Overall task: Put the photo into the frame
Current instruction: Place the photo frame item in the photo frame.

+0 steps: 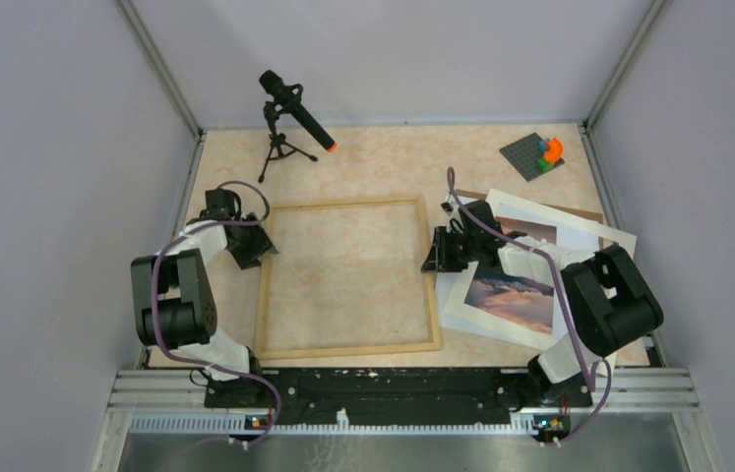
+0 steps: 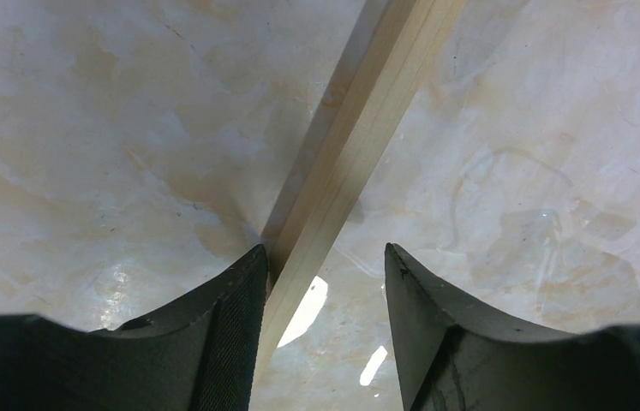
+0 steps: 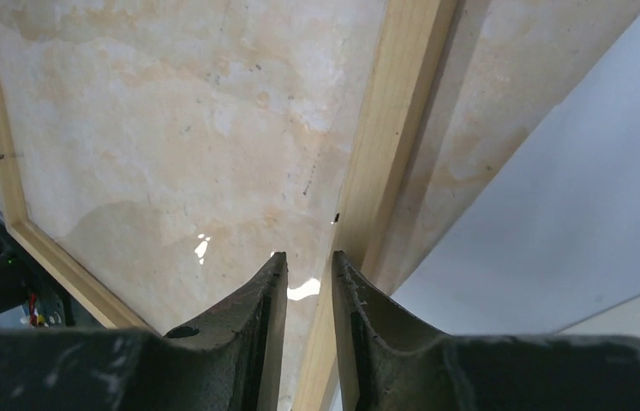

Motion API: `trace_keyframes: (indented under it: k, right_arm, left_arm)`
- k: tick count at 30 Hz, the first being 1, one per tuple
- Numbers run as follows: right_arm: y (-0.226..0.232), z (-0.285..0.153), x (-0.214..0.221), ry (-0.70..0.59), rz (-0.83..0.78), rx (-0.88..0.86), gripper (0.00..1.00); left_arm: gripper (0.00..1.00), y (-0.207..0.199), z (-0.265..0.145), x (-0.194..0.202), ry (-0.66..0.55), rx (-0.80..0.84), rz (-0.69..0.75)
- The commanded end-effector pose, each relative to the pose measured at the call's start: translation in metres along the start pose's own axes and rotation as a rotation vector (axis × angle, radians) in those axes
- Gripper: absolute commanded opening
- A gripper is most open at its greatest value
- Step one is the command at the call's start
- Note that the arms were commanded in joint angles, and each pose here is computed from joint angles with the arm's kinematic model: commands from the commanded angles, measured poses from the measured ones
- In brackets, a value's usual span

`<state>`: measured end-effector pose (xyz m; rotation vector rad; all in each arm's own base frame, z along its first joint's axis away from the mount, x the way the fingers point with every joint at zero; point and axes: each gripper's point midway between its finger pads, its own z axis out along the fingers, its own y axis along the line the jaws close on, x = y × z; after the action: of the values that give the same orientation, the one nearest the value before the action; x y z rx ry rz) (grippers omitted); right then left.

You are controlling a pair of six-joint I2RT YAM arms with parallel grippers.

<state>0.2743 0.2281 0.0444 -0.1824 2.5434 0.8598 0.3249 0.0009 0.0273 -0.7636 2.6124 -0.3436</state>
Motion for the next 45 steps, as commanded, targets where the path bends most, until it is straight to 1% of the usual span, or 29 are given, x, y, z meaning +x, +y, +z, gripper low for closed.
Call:
trace_keyframes:
  k: [1, 5, 11, 13, 17, 20, 24, 27, 29, 31, 37, 45]
  right_arm:
    - [-0.007, 0.014, 0.005, 0.003, -0.006, 0.03, 0.26]
    - [-0.004, 0.02, 0.009, 0.012, -0.017, 0.04, 0.27]
    - [-0.016, 0.021, 0.012, 0.014, -0.062, 0.208, 0.29]
    - [-0.012, 0.02, 0.009, 0.006, -0.087, 0.213, 0.31]
    - [0.024, 0.004, -0.021, -0.027, -0.141, 0.124, 0.37]
    - [0.047, -0.018, -0.054, -0.098, -0.18, 0.097, 0.42]
    - [0.039, -0.029, -0.086, -0.167, -0.162, 0.119, 0.46]
    - [0.031, -0.022, -0.099, -0.172, -0.149, 0.132, 0.47]
    - [0.032, -0.016, -0.107, -0.174, -0.152, 0.128, 0.51]
    - [0.03, -0.007, -0.111, -0.162, -0.149, 0.135, 0.52]
    - [0.017, 0.018, -0.112, -0.141, -0.135, 0.165, 0.51]
    - [0.004, 0.041, -0.1, -0.089, -0.128, 0.183, 0.46]
  left_arm:
    - [0.6, 0.015, 0.005, 0.03, 0.091, -0.034, -0.025]
    - [0.61, 0.011, 0.004, 0.032, 0.098, -0.012, -0.025]
    - [0.63, 0.008, 0.004, 0.035, 0.11, 0.01, -0.03]
    - [0.63, 0.008, 0.004, 0.034, 0.103, 0.008, -0.025]
    - [0.67, 0.011, 0.0, 0.027, 0.085, -0.001, -0.018]
    - [0.7, 0.014, -0.006, 0.018, 0.065, -0.003, -0.018]
    - [0.79, 0.01, -0.015, 0.006, 0.018, 0.007, -0.007]
    - [0.84, 0.002, -0.021, -0.004, -0.009, 0.035, -0.005]
    - [0.87, -0.001, -0.022, -0.011, -0.024, 0.037, -0.004]
    - [0.89, -0.003, -0.022, -0.017, -0.037, 0.043, -0.009]
    - [0.89, -0.009, -0.01, -0.024, -0.018, 0.068, -0.027]
    - [0.89, -0.008, 0.004, -0.015, 0.018, 0.088, -0.022]
